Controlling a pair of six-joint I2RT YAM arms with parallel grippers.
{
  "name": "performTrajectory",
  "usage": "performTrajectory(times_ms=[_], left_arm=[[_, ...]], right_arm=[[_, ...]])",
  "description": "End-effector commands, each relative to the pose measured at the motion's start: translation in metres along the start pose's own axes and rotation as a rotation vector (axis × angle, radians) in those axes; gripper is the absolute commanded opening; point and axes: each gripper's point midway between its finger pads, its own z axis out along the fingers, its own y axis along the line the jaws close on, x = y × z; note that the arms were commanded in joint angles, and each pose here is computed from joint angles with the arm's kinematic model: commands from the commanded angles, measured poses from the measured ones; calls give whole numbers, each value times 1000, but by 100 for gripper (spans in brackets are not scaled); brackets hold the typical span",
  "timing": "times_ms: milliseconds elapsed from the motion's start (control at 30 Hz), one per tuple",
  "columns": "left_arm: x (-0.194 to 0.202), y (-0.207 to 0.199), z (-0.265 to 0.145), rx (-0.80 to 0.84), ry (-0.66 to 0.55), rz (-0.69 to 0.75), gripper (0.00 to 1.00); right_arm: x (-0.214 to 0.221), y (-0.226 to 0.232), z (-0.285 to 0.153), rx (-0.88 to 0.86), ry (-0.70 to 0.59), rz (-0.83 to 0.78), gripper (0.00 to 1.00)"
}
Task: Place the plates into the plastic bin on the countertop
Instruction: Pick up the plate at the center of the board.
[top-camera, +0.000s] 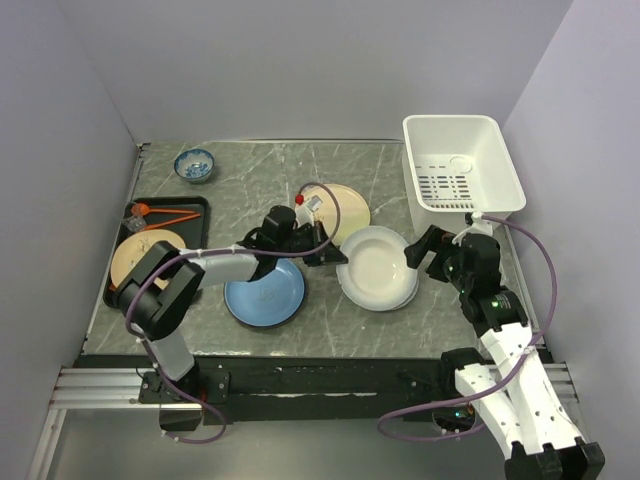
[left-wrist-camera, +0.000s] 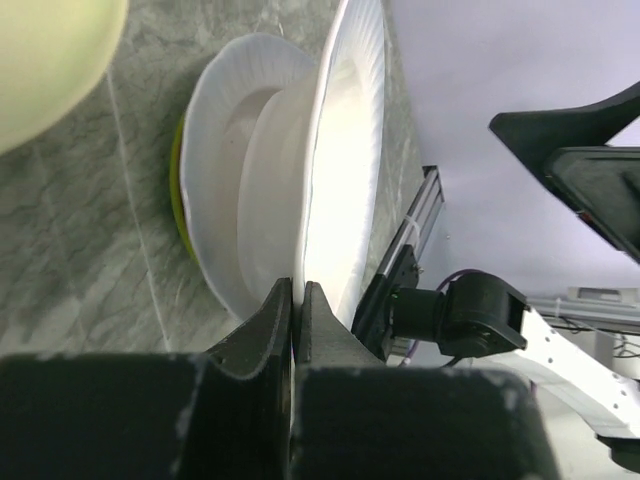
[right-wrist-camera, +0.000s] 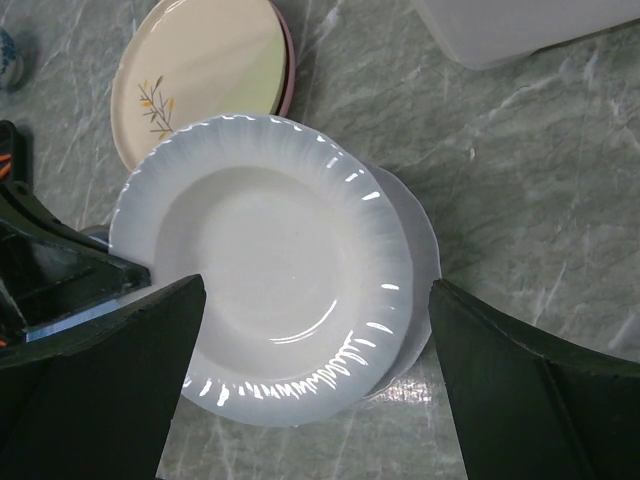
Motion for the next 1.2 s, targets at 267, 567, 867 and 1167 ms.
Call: performTrajectory(times_ms=[267, 567, 867, 1167], left_arm=[[-55, -57, -79, 277, -161, 84, 1], [-66, -39, -124, 241, -252, 71, 1], [-75, -28, -166, 194, -338, 62, 1], [-78, -25, -185, 162, -388, 65, 1]], right_arm=[[-17, 29, -11, -131, -49, 11, 100], [-8, 66, -1, -317, 23, 34, 100], [6, 133, 28, -469, 143, -30, 100], [17, 163, 50, -590, 215, -1, 100]])
